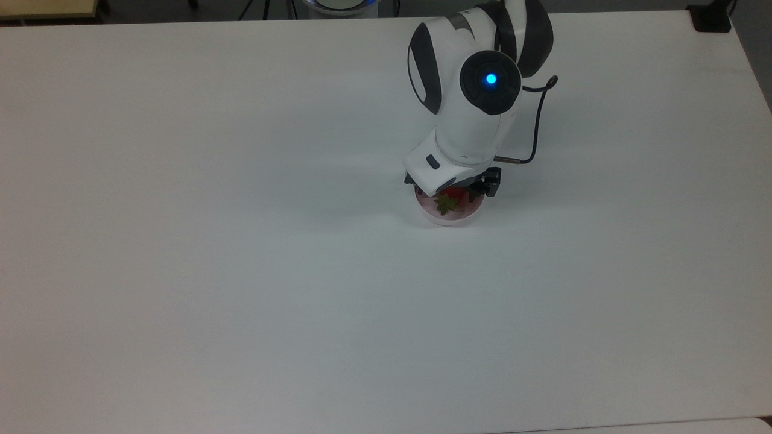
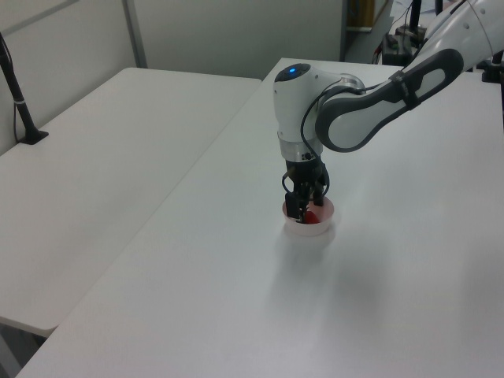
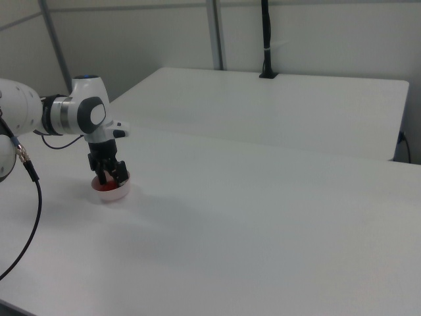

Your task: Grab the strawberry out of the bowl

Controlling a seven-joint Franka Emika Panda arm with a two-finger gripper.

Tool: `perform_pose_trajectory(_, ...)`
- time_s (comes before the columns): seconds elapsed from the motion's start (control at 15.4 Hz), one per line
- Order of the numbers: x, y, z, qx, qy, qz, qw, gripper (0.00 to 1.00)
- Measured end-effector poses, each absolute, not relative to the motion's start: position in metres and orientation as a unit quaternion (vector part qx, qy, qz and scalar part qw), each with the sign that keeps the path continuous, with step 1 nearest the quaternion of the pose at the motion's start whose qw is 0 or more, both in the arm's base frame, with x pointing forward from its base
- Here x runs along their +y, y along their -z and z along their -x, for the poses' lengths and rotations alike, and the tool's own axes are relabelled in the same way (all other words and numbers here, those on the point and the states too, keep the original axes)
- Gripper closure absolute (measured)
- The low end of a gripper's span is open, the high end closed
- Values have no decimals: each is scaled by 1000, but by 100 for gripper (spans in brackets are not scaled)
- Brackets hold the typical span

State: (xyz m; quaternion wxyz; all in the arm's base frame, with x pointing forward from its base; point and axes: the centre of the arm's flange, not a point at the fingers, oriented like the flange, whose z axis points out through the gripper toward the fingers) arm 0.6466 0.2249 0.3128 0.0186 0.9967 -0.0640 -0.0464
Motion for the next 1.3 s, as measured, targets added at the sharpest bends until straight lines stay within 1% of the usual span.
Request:
perform_pose_trajectory(0.26,225,-309,-646,-63,49,-997,20,8)
perform_pose_trajectory(0.32,225,-309,-646,-63,49,-997,20,10)
perform_pose_trajectory(0.39,225,-309,-646,-63,49,-997,20,10)
perform_pose_trajectory(0.45,225,-308,-646,-63,50,-997,21,17)
perform_pose_trajectory(0.58,225,-308,-645,-63,50,-997,21,40)
perform_pose_trajectory(0.65,225,-308,-645,-63,50,-997,21,45)
perform_pose_trajectory(0.84,226,-313,-647,-63,45,-997,19,47)
perform_pose_trajectory(1.3,225,-360,-651,-64,15,-998,9,47)
